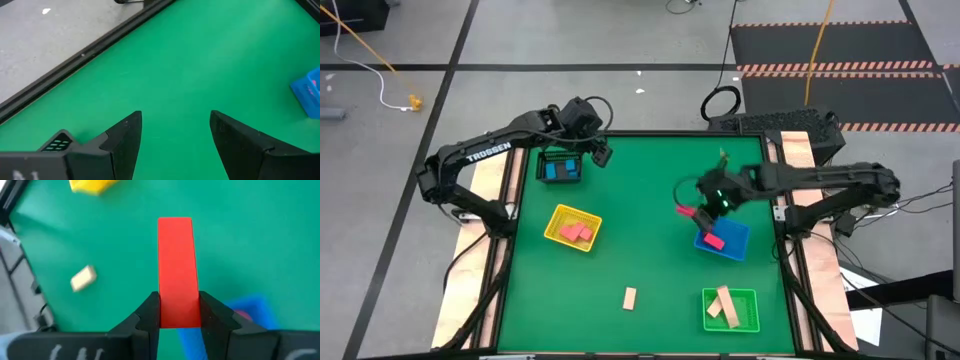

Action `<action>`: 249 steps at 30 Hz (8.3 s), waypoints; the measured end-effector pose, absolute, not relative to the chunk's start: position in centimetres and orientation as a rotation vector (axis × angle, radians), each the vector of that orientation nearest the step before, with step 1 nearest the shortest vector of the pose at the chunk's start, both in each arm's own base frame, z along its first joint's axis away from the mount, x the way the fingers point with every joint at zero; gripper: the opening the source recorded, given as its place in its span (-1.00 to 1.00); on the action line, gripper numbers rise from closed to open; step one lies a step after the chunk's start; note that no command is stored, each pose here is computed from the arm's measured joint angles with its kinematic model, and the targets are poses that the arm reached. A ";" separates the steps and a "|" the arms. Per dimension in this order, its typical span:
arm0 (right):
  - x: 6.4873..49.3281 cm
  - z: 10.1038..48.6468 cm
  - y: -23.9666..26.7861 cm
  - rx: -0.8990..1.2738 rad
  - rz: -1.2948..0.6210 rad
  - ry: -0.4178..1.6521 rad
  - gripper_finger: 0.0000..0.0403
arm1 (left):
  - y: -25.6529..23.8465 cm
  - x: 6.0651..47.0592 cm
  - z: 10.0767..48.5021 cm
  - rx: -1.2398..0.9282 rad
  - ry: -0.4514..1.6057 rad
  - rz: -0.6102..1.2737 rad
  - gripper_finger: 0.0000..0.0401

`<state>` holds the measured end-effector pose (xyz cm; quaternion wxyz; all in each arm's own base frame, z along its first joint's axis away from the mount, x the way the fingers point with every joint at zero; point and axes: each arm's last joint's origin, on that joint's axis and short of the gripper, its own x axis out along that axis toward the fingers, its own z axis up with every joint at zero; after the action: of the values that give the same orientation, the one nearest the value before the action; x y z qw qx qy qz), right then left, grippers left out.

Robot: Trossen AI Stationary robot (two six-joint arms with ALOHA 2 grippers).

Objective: Sort & place blocks by color
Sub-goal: Put the red rectangular block into the blue basket, then put the beige rectangular block into the green basket

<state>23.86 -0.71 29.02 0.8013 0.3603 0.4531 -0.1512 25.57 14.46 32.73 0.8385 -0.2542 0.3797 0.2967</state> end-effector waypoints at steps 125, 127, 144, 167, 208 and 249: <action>39.9 14.8 11.5 -0.219 0.652 0.487 0.05 | -12.6 23.7 31.0 -0.875 0.299 0.306 0.17; 40.0 14.3 11.7 -0.226 0.688 0.486 0.05 | -12.6 23.6 31.0 -0.877 0.301 0.309 0.17; 40.0 11.3 12.7 -0.406 0.762 0.488 0.05 | -11.4 24.2 30.9 -0.890 0.298 0.351 0.17; 42.0 12.0 14.2 -0.497 0.755 0.446 0.01 | -11.3 24.1 30.6 -0.868 0.321 0.364 0.17; 40.6 16.0 12.8 0.085 0.465 0.722 0.02 | -11.5 24.1 30.6 -0.910 0.353 0.325 0.17; 40.0 11.7 13.0 -0.036 0.461 0.916 -0.45 | -11.5 24.1 30.6 -0.899 0.351 0.327 0.17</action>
<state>39.96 13.00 11.72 0.8712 -0.0173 0.4382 0.2206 24.07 -11.50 30.63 0.8731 -0.4301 0.1681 0.1563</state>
